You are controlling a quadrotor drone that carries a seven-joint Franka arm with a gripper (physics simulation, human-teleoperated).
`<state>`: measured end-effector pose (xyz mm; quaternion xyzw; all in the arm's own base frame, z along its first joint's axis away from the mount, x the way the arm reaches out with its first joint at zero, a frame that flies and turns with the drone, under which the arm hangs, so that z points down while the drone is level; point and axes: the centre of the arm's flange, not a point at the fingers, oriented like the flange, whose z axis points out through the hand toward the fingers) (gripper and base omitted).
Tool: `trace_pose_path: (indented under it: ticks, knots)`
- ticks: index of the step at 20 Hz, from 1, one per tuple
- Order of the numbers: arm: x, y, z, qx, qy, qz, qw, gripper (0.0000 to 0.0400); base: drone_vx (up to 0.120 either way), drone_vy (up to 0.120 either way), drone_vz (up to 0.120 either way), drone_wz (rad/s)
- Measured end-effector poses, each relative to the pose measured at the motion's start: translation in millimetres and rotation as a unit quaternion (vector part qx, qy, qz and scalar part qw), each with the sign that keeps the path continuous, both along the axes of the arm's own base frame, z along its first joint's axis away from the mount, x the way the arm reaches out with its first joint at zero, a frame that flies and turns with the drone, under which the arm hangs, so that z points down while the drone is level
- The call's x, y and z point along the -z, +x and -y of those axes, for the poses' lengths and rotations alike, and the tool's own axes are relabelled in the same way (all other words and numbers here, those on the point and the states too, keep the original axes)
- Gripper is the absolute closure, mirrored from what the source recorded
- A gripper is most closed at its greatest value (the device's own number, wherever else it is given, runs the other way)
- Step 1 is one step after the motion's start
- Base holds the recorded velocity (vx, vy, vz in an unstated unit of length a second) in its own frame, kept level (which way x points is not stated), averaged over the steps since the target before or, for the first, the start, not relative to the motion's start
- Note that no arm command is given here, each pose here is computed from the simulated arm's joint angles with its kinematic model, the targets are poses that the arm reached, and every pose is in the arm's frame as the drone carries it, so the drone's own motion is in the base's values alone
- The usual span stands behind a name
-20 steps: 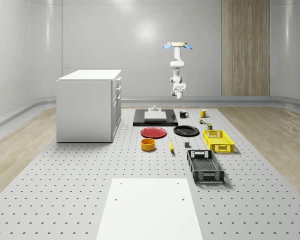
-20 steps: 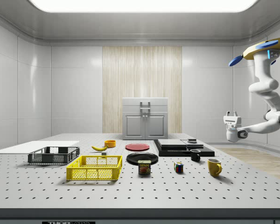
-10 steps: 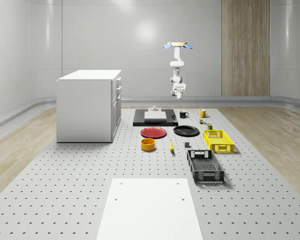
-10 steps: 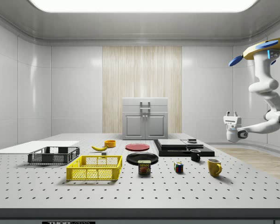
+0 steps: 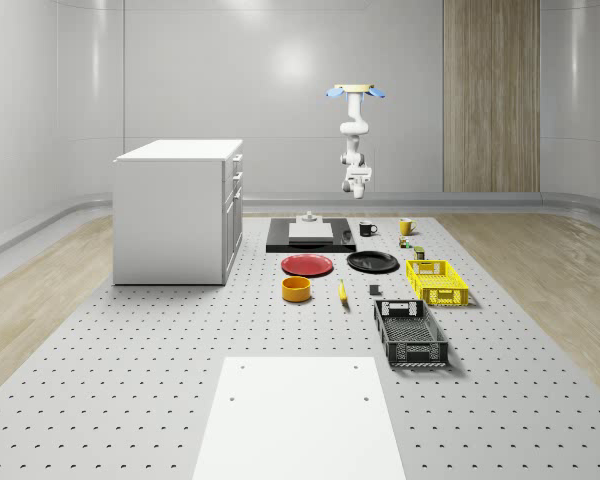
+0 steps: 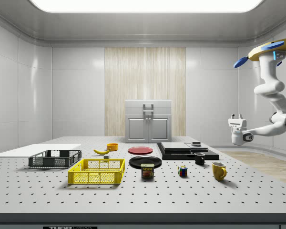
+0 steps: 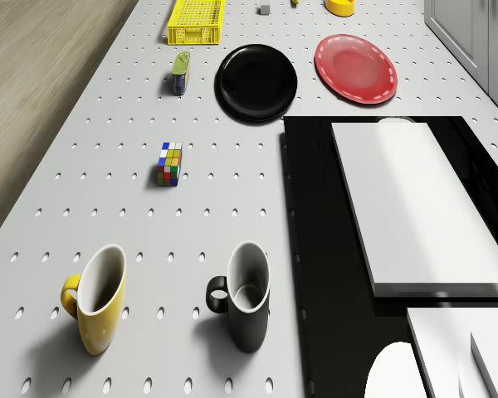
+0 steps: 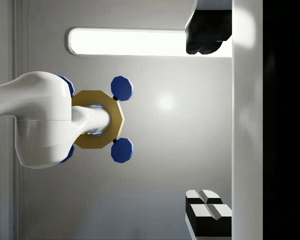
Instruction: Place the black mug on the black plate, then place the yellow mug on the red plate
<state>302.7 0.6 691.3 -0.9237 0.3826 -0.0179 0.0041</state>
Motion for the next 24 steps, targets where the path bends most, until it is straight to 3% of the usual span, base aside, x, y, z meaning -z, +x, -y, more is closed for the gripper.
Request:
trace_pose_path:
  ticks: [15,24]
  knots:
    - [0.3,-1.1,-7.2,0.001,-0.036,0.0057,0.999,0.0,0.0,0.0,0.0,0.0]
    - [6.4,-1.6,-34.0,0.004,-0.174,0.0087,0.985,0.0,0.0,0.0,0.0,0.0]
